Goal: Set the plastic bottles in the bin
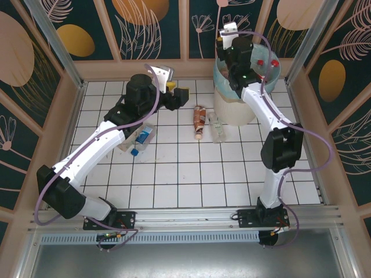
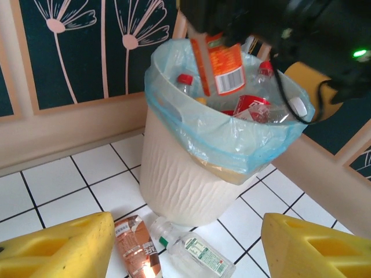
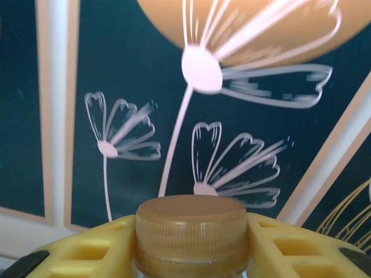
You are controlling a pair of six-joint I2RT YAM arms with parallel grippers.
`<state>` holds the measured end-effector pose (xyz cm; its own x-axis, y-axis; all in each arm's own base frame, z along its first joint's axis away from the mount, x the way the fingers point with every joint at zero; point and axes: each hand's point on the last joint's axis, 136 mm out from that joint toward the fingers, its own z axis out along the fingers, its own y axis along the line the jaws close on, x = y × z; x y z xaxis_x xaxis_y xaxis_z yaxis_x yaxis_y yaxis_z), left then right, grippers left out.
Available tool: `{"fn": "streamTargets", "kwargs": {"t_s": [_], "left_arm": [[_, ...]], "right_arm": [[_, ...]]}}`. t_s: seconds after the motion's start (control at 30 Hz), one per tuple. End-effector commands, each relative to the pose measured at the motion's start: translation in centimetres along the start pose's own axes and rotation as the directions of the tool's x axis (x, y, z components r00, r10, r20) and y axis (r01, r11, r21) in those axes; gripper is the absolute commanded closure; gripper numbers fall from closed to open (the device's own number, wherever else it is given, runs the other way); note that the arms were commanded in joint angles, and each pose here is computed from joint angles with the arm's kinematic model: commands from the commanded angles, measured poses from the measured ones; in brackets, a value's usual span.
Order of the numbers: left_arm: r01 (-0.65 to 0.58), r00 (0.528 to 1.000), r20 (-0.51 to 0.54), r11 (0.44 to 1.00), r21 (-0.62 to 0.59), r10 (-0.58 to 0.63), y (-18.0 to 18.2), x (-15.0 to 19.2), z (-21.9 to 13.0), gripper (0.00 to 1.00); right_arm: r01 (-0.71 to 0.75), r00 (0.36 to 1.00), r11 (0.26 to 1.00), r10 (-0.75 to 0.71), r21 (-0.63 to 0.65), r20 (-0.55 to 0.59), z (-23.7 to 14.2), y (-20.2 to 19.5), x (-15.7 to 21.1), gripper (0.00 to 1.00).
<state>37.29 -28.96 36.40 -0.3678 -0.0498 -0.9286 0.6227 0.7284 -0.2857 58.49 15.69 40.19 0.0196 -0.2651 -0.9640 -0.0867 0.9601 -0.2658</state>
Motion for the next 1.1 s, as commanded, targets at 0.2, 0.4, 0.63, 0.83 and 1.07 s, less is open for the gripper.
{"fn": "streamTargets", "kwargs": {"t_s": [0.2,0.4,0.63,0.83,1.07], "left_arm": [[-0.045,0.999,0.002,0.998,-0.031,0.045,0.3,-0.5,-0.3,0.29],[-0.047,0.999,0.004,0.998,-0.040,0.047,0.5,-0.7,0.0,0.28],[-0.049,0.999,0.007,0.998,-0.041,0.049,0.5,-0.9,0.2,0.27],[-0.035,0.999,0.006,0.995,-0.097,0.036,1.4,-1.1,0.2,0.27],[-0.006,0.999,-0.035,0.961,-0.275,-0.004,4.5,-0.2,-0.2,0.28]], "right_arm": [[-0.269,0.962,0.963,0.268,0.011,0.039,-0.4,-4.2,0.3,0.48],[-0.421,0.907,0.907,0.422,0.023,-0.015,-0.9,-6.6,3.1,0.47],[-0.454,0.890,0.890,0.455,0.042,-0.017,-2.5,-7.9,3.6,0.46],[-0.462,0.887,0.887,0.462,0.008,0.003,-3.4,-7.9,1.6,0.48],[-0.389,0.915,0.916,0.396,-0.095,0.075,-7.4,-4.6,-4.9,0.50]]}}
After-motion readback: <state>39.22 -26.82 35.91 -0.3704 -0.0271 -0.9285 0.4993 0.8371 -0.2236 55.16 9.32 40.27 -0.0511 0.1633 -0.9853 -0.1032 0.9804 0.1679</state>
